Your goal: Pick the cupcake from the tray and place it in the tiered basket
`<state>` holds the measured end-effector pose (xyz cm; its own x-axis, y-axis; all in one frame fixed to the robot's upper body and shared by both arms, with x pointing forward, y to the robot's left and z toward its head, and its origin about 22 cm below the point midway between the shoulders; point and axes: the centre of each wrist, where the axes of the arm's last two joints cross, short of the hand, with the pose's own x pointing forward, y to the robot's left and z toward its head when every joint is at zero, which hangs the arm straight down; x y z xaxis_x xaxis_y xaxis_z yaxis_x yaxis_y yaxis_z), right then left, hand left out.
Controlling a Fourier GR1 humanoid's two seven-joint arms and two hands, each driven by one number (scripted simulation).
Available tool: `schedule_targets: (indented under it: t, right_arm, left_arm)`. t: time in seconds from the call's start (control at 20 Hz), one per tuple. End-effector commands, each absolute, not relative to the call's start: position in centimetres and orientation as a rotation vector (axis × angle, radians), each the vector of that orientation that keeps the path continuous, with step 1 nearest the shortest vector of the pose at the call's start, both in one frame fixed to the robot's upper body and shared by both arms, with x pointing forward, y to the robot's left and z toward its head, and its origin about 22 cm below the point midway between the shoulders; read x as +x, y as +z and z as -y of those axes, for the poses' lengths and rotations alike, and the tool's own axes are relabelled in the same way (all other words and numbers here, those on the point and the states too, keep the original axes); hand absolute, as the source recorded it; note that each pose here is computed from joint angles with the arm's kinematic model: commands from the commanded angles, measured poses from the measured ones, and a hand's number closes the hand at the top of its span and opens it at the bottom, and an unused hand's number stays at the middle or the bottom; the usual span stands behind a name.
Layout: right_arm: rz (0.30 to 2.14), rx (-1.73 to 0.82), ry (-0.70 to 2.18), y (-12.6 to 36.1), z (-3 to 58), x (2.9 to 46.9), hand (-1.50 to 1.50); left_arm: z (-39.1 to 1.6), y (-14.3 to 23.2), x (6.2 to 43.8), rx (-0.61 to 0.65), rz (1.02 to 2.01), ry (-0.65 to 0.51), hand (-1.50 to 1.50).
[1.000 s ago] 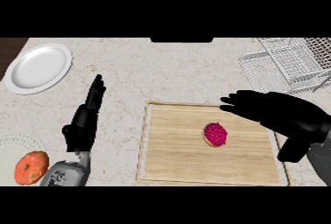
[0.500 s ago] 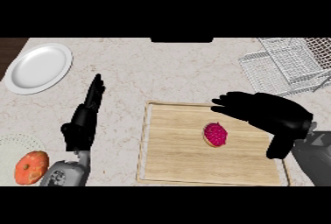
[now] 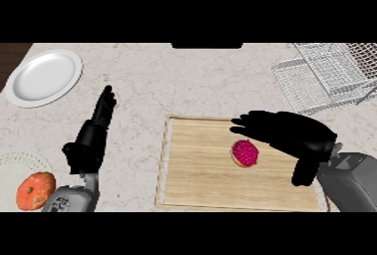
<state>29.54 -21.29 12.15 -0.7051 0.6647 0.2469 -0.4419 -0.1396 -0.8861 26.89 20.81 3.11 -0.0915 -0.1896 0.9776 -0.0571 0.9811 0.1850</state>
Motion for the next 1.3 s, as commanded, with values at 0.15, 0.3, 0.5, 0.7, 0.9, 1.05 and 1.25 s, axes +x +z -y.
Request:
schedule_targets:
  t: [0.15,0.3,0.5,0.7,0.9,1.05,1.25]
  right_arm:
    - [1.346,-0.225,1.941,11.4,20.7,30.4,-1.50]
    - [1.335,-0.225,1.961,11.0,19.5,30.6,-1.50]
    - [1.354,-0.224,1.934,8.1,20.9,30.4,-1.50]
    - [1.366,-0.199,1.937,7.7,17.3,29.8,-1.50]
    - [1.351,-0.198,1.918,7.8,17.9,31.0,-1.50]
    - [1.347,-0.179,1.902,5.3,18.9,29.0,-1.50]
    - [1.359,-0.174,1.890,5.1,18.2,30.1,-1.50]
  left_arm:
    - [-18.6,3.8,26.8,0.171,1.663,-0.097,0.00]
    - [-19.4,3.4,26.7,0.189,1.653,-0.099,0.00]
    - [-19.3,3.4,26.2,0.182,1.664,-0.097,0.00]
    - [-20.3,3.1,26.4,0.196,1.657,-0.101,0.00]
    - [-21.5,2.4,27.0,0.177,1.670,-0.110,0.00]
    - [-20.2,4.2,26.6,0.196,1.682,-0.103,0.00]
    - [-19.9,2.4,26.9,0.193,1.664,-0.106,0.00]
